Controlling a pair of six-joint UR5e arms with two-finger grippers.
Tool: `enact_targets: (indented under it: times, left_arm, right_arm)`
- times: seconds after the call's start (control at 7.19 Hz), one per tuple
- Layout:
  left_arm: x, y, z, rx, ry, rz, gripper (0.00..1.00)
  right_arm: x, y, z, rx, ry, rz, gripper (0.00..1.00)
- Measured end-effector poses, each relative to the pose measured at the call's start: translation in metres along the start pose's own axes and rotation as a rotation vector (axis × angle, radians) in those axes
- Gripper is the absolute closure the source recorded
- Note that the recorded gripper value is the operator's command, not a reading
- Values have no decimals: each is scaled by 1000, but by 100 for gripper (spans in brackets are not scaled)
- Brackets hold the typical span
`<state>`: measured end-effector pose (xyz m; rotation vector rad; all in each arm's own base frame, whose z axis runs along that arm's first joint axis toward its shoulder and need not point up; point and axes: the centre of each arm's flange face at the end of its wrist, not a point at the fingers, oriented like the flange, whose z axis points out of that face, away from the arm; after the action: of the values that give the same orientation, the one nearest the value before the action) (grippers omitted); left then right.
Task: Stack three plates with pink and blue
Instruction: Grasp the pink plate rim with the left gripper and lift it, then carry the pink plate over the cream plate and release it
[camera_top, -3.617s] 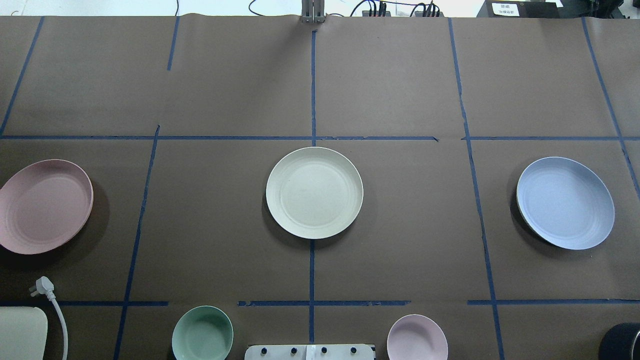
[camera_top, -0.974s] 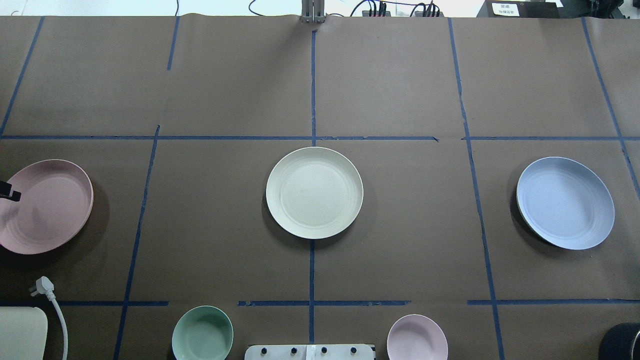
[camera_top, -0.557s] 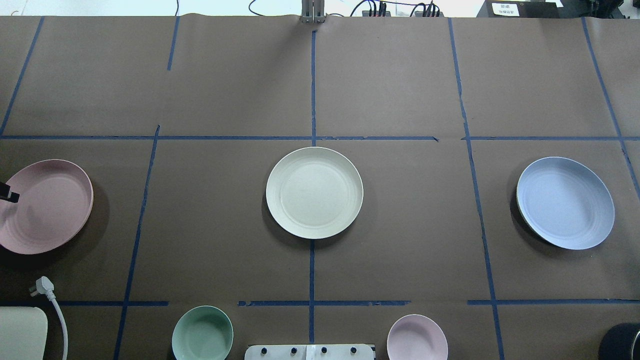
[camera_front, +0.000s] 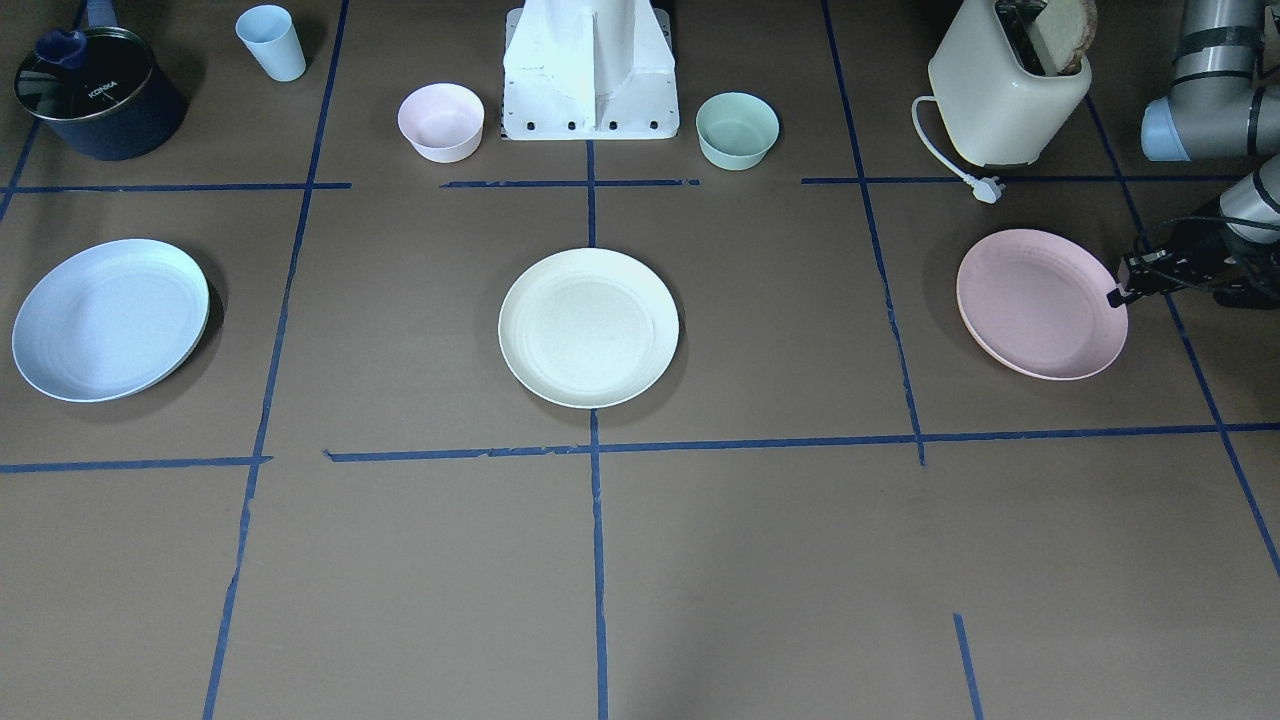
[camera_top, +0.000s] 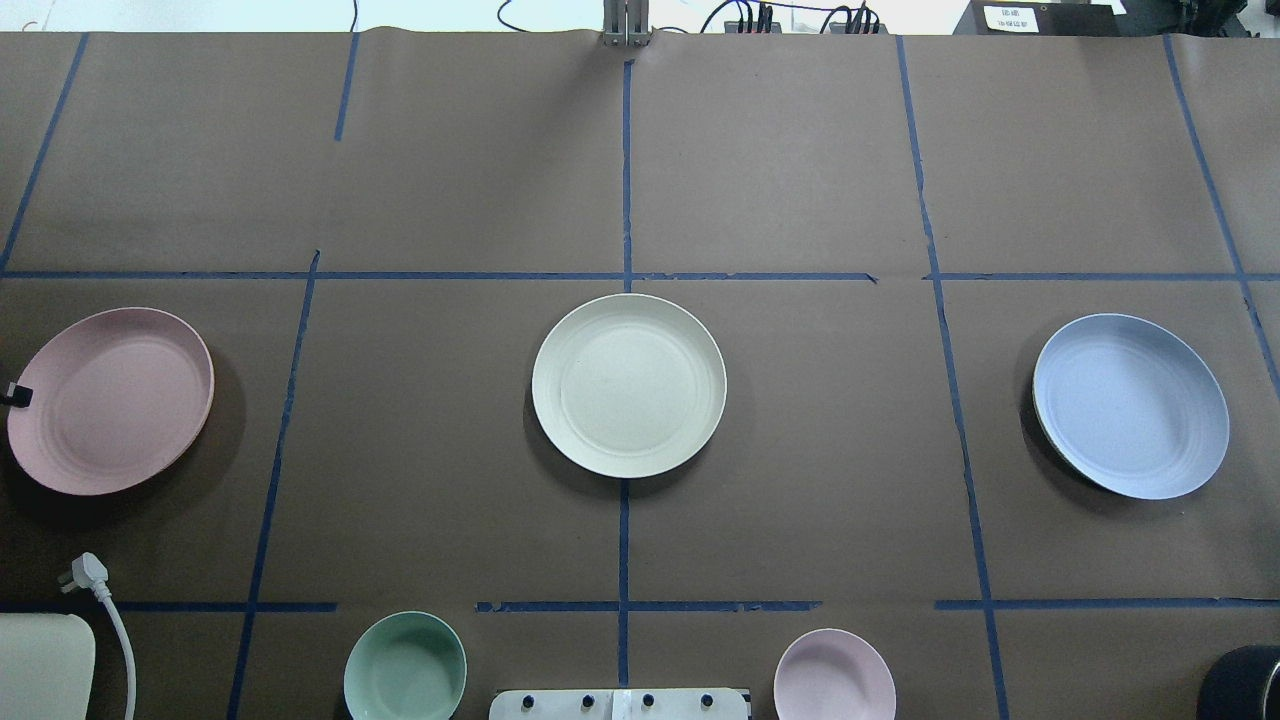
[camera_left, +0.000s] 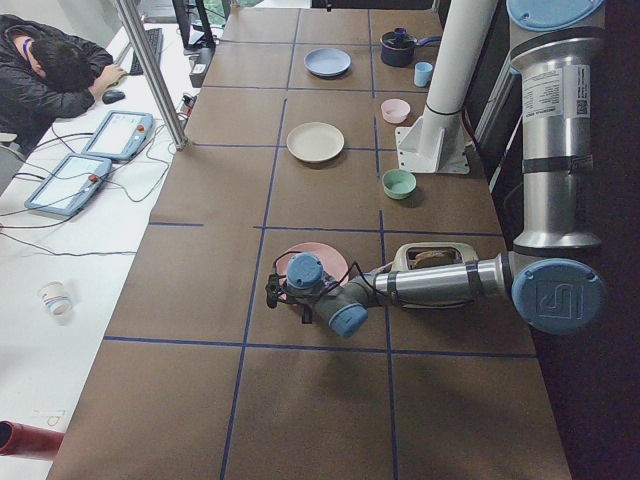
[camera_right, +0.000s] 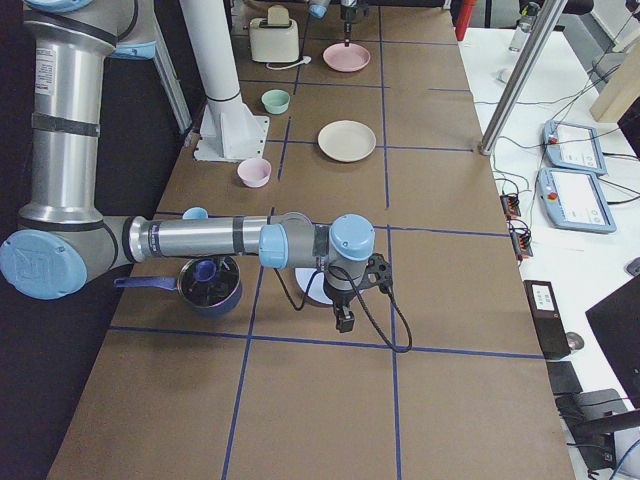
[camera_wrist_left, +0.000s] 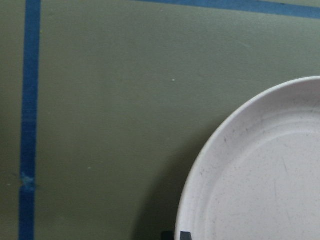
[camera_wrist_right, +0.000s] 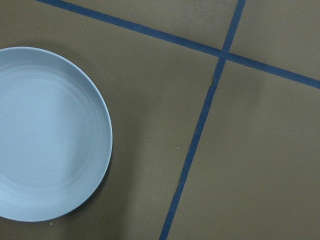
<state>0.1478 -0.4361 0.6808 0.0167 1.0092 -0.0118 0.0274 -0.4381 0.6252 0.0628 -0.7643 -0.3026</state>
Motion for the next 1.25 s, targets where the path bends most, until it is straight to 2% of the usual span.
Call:
enact_targets:
  times: [0.14,0.42,0.7,0.97,1.25]
  left_arm:
    - [22,-5,-6,-25,60,-2,100]
    - [98,-31,-25,-17,153,-28,100]
    - [210,-53,-10,-26,213,-43,100]
    - [332,-50,27,-37,229,-85,100]
    - [428,-42,50,-18,204,-111,100]
  right_arm:
    - [0,0,0,0,0,0,0]
    - [0,0,0,0,0,1,0]
    - [0,0,0,0,0,1,0]
    - [0,0,0,-1,-1,2,0]
    - [1,0,1,-2,-1,3,0]
